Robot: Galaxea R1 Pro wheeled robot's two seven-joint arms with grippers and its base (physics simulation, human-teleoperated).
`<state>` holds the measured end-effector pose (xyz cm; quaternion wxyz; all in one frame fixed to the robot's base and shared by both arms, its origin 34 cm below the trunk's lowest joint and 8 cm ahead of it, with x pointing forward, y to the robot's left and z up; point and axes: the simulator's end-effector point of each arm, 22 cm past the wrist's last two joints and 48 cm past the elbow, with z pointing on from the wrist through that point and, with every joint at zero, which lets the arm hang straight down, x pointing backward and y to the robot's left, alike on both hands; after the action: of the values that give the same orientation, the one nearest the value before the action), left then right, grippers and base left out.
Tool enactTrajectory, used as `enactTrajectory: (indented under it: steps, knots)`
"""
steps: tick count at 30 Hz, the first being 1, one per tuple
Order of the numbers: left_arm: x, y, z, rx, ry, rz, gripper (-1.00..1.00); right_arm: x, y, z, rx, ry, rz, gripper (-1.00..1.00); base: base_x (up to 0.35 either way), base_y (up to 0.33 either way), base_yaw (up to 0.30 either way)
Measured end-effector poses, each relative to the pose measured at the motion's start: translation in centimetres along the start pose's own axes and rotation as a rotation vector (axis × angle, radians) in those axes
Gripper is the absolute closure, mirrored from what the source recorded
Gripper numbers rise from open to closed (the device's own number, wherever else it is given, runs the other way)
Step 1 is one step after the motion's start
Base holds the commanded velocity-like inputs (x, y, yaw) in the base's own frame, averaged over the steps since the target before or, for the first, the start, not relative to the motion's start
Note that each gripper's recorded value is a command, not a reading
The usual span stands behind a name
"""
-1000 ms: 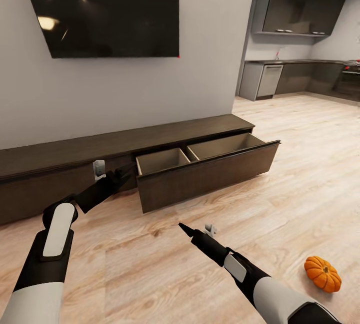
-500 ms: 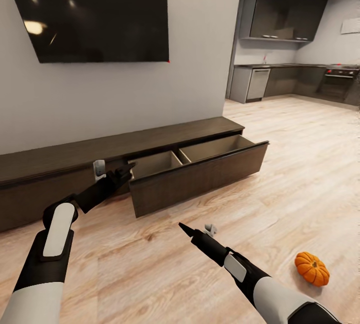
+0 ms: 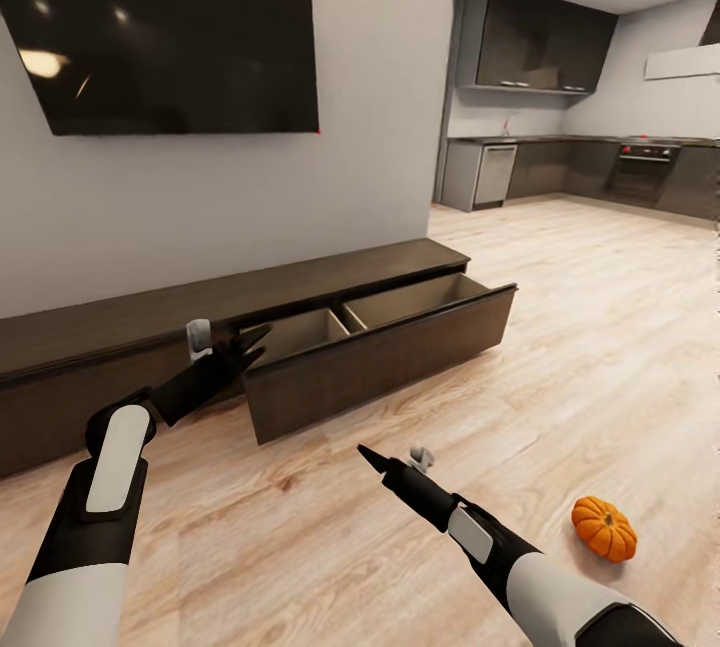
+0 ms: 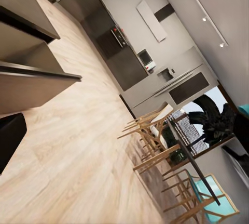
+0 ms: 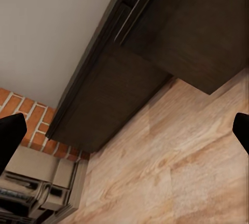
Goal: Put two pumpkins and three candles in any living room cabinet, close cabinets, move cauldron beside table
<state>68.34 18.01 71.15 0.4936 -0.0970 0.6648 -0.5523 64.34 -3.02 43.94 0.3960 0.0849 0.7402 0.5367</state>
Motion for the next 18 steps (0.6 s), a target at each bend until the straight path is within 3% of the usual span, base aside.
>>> enactTrajectory:
  steps: [18]
  knots:
    - [-0.6, -1.5, -0.3, 0.017, -0.010, 0.016, -1.00, -0.8, 1.2, -0.1, -0.014, -0.011, -0.019, -1.00, 0.000, 0.000, -0.122]
